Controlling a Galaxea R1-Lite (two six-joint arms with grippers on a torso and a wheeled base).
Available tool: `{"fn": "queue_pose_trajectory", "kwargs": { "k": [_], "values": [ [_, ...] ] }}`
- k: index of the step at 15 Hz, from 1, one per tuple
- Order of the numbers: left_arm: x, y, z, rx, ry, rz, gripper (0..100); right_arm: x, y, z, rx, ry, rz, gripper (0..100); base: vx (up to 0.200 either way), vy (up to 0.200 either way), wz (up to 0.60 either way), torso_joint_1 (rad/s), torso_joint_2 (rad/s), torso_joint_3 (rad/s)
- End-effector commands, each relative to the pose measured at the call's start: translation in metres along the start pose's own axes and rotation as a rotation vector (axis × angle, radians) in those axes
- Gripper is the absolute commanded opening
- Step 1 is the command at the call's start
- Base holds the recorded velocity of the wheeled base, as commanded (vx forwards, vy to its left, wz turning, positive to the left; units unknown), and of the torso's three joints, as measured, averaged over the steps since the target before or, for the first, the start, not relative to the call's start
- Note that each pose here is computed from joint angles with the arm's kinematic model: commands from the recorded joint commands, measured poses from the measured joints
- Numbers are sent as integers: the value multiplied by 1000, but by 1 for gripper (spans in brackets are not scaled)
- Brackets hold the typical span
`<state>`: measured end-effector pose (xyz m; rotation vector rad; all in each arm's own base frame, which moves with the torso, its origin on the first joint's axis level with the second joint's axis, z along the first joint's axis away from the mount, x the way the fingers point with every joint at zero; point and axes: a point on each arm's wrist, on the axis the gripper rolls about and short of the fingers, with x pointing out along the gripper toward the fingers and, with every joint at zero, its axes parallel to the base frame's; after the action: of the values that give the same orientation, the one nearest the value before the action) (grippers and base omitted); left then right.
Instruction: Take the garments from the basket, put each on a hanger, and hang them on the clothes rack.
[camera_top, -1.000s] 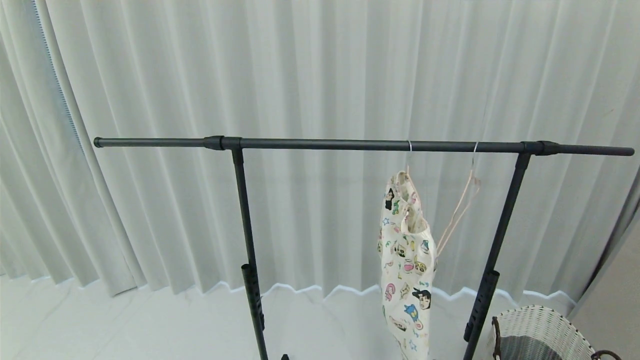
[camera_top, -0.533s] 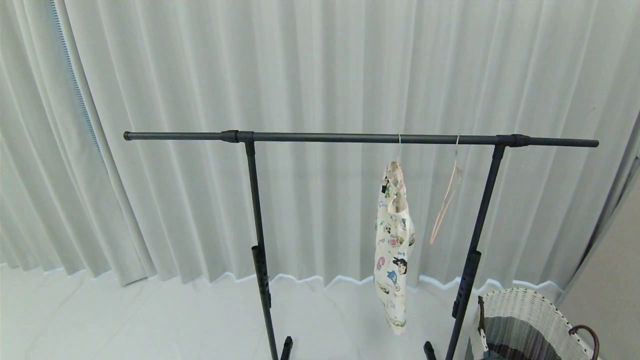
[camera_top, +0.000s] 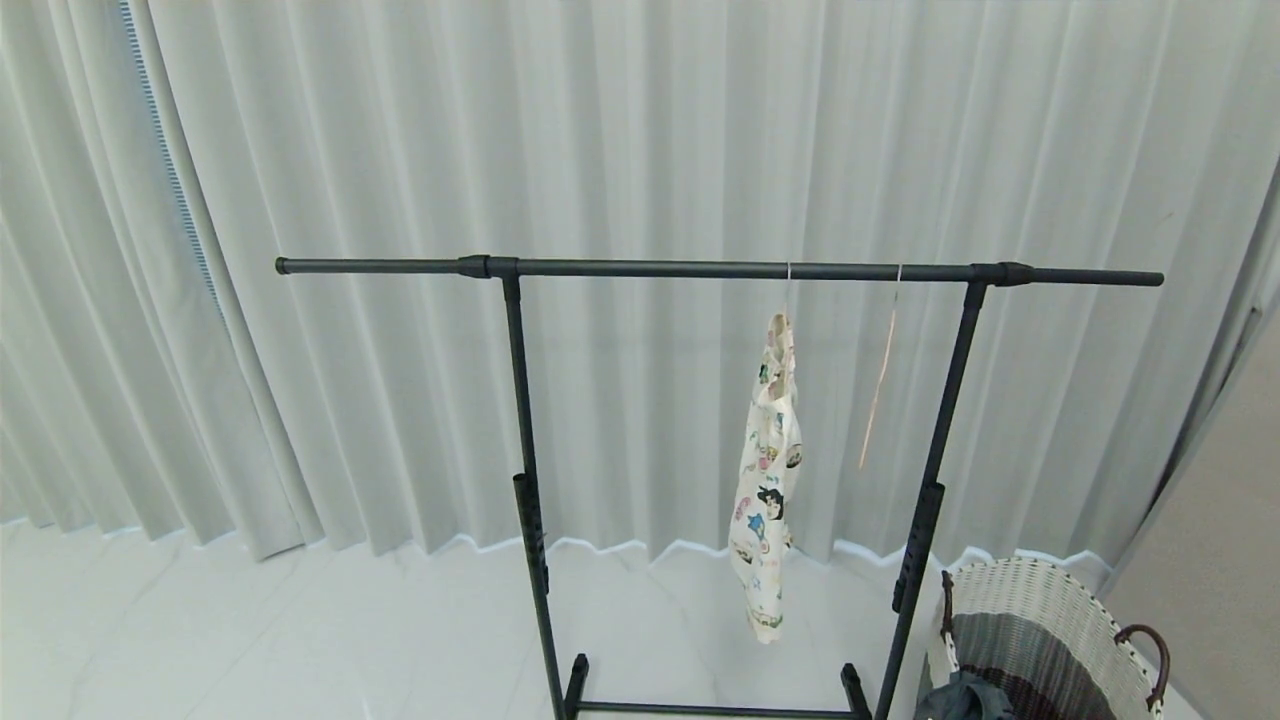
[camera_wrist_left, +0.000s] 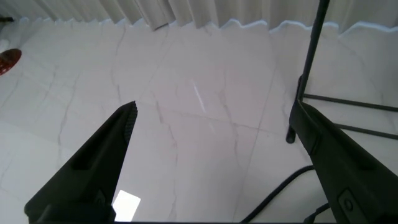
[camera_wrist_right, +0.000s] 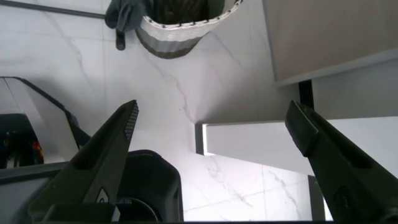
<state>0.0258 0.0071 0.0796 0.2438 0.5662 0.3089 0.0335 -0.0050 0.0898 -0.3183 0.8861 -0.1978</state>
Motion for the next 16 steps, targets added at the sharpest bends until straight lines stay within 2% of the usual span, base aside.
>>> {"fn": "queue_pose_trajectory", "kwargs": {
  "k": [1,6,10,16],
  "values": [
    [1,0,0,5,10,-2,100,1,0,1,-6,18,2,100,0,0,0,0,0,0],
    [3,-1,1,12,33,1,100,0,0,-1,54,-1,-18,100,0,0,0,0,0,0],
    [4,-1,1,19,47,10,100,3,0,1,86,39,-21,100,0,0,0,-7,13,5],
    [3,-1,1,13,45,26,100,6,1,3,72,79,-18,100,0,0,0,-212,435,217]
  ]
}}
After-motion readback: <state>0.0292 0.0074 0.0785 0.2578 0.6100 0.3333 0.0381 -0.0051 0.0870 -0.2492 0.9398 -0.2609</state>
